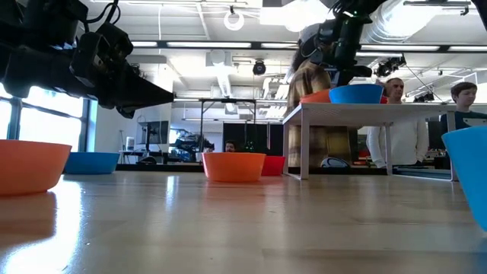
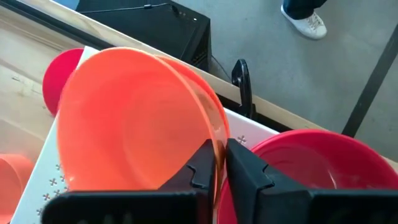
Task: Pick & Place Mini bowls
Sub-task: Stack the orange bowl on the orange bowl on the shelf
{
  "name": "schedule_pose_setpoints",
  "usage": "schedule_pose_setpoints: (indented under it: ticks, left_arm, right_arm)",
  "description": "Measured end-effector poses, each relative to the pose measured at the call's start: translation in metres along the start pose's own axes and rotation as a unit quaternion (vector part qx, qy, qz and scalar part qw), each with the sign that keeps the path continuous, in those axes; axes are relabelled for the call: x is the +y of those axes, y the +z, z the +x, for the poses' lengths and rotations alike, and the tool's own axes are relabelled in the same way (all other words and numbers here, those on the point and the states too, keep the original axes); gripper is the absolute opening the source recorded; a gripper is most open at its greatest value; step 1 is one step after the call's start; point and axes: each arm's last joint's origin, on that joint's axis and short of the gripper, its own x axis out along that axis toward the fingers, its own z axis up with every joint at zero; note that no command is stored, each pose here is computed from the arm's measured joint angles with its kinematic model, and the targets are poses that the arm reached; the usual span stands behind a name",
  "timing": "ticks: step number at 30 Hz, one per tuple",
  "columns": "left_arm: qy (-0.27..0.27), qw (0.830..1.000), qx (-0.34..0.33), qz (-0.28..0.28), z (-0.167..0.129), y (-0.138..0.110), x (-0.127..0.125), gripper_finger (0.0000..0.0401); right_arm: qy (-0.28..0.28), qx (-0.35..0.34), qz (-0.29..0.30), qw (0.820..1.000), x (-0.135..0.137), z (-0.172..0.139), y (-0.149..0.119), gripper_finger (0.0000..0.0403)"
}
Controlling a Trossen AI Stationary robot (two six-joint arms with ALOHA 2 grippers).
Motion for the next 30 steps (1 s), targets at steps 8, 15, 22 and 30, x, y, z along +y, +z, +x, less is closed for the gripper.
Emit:
schedule_pose_setpoints:
  ticks: [8,15,22,30]
  left_arm:
    - [0.000,1.000,0.000,0.000,0.000,0.000,0.000,0.0001]
    - [0.000,1.000,0.000,0.000,0.000,0.000,0.000,0.0001]
    - [0.000,1.000,0.000,0.000,0.000,0.000,0.000,0.0001]
    - [0.000,1.000,0.000,0.000,0.000,0.000,0.000,0.0001]
  right_arm:
    - [0.009,-0.008,-0.002,1.000,0.001,0.000,0.002,0.0037]
    - [0.010,-0.008,-0.005,1.000,0.002,0.000,0.002,0.0003]
    - [0.024,-0.011,-0.005,1.000,0.006,0.002,0.002,0.0001]
    - [0.027,-0.004,-0.005,1.000,0.006,0.026,-0.002,0.0004]
